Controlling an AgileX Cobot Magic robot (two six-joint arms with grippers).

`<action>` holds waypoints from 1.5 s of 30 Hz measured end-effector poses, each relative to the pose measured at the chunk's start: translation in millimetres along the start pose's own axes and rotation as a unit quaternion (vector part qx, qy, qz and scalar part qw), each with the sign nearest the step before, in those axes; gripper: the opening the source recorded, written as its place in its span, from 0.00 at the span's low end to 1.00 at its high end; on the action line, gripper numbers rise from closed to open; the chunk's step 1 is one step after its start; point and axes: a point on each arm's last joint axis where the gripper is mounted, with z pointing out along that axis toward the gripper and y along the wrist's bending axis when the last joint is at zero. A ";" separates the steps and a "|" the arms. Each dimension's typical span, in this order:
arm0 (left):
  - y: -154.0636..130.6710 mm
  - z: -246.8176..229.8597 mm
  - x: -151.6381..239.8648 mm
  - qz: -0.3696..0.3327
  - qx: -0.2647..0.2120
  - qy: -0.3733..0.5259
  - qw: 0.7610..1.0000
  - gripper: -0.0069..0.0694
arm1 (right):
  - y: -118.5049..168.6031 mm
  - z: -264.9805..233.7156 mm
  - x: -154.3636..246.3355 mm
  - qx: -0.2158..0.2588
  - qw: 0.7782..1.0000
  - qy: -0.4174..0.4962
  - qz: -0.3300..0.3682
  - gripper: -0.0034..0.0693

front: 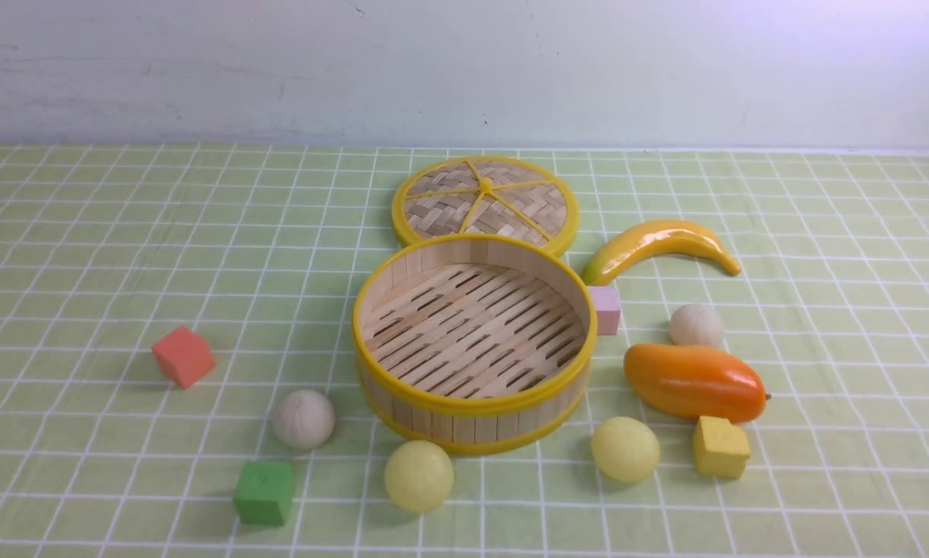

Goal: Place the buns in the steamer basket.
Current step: Use the left arm to grab a steamed stuffed bun

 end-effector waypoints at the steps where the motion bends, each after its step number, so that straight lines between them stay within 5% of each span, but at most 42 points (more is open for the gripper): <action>1: 0.0 0.0 0.0 0.000 0.000 0.000 1.000 0.30 | 0.0 0.0 0.0 0.000 1.000 0.000 0.000 0.38; 8: -0.3 0.0 -0.5 -0.004 0.002 -0.003 1.000 0.31 | 0.0 0.0 0.0 0.000 1.000 0.000 0.000 0.38; 13: -8.5 -1.0 -10.3 -0.181 0.056 -0.047 0.981 0.31 | 0.0 0.0 0.0 0.000 1.000 0.000 0.000 0.38; 16: -10.8 -3.2 -21.3 -0.317 0.095 -0.092 0.939 0.31 | 0.0 0.0 0.0 0.000 1.000 0.000 0.000 0.38; 22: -10.2 -10.4 -40.6 -0.366 0.118 -0.171 0.907 0.28 | 0.0 0.0 0.0 0.000 1.000 0.000 0.000 0.38; 27: -42.8 -40.3 -83.9 -0.256 0.157 -0.153 0.942 0.12 | 0.0 0.0 0.0 0.000 1.000 0.000 0.000 0.38; 33: -76.6 -26.7 -127.0 -0.090 0.086 0.081 0.989 0.07 | 0.0 0.0 0.0 0.000 1.000 0.000 0.000 0.38; 34: -80.8 -11.4 -136.5 -0.042 0.054 0.174 0.982 0.07 | 0.0 0.0 0.0 0.000 1.000 0.000 0.000 0.38; 39: -79.4 56.0 -154.2 0.032 -0.013 0.346 0.938 0.07 | 0.0 0.0 0.0 0.000 1.000 0.000 0.000 0.38; 45: -87.0 139.7 -141.0 0.069 -0.002 0.444 0.893 0.07 | 0.0 0.0 0.0 0.000 1.000 0.000 0.000 0.38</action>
